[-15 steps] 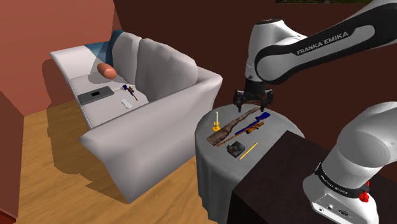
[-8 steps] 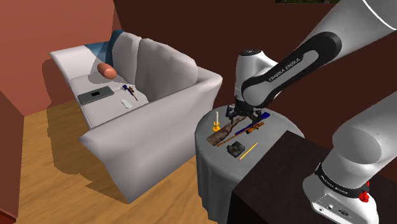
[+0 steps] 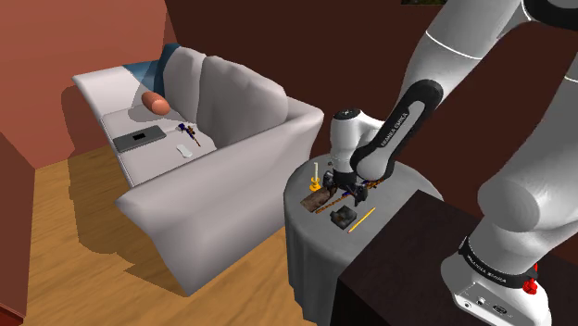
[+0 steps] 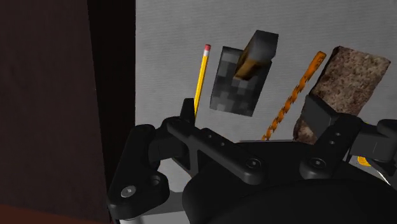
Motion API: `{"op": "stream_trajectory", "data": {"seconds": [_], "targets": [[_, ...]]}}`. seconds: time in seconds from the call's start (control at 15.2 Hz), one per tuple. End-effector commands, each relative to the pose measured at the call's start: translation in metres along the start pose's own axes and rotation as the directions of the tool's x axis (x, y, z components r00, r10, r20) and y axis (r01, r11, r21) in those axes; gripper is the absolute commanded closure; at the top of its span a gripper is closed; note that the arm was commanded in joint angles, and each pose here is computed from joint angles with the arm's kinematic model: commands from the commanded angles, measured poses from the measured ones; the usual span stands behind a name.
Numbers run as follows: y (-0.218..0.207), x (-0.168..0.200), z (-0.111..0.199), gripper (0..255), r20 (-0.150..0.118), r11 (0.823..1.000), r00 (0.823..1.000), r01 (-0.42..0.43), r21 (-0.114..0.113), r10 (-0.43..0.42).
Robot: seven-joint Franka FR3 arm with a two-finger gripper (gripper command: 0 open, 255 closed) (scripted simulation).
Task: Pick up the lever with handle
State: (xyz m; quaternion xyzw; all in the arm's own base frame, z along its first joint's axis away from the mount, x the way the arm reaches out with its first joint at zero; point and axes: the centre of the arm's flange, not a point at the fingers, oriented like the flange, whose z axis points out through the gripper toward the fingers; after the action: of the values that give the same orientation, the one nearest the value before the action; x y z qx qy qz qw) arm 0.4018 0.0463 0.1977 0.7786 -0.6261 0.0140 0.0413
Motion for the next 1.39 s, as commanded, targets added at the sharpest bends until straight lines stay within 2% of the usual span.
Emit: {"op": "stream_trajectory", "data": {"seconds": [0.0,0.13,0.59,0.73,0.79,1.32], "targets": [[-0.009,0.001,0.027,0,0.0,0.996,0.996,-0.084,-0.007,0.084],[-0.014,0.002,0.043,0,0.001,0.991,0.991,-0.132,-0.013,0.132],[-0.016,-0.001,0.083,0,0.001,0.991,0.991,-0.132,-0.013,0.132],[-0.016,-0.001,0.083,0,0.001,0.991,0.991,-0.132,-0.013,0.132],[-0.016,-0.001,0.084,255,0.001,0.991,0.991,-0.132,-0.013,0.132],[-0.016,0.0,0.083,255,0.001,0.991,0.991,-0.132,-0.013,0.132]]}}
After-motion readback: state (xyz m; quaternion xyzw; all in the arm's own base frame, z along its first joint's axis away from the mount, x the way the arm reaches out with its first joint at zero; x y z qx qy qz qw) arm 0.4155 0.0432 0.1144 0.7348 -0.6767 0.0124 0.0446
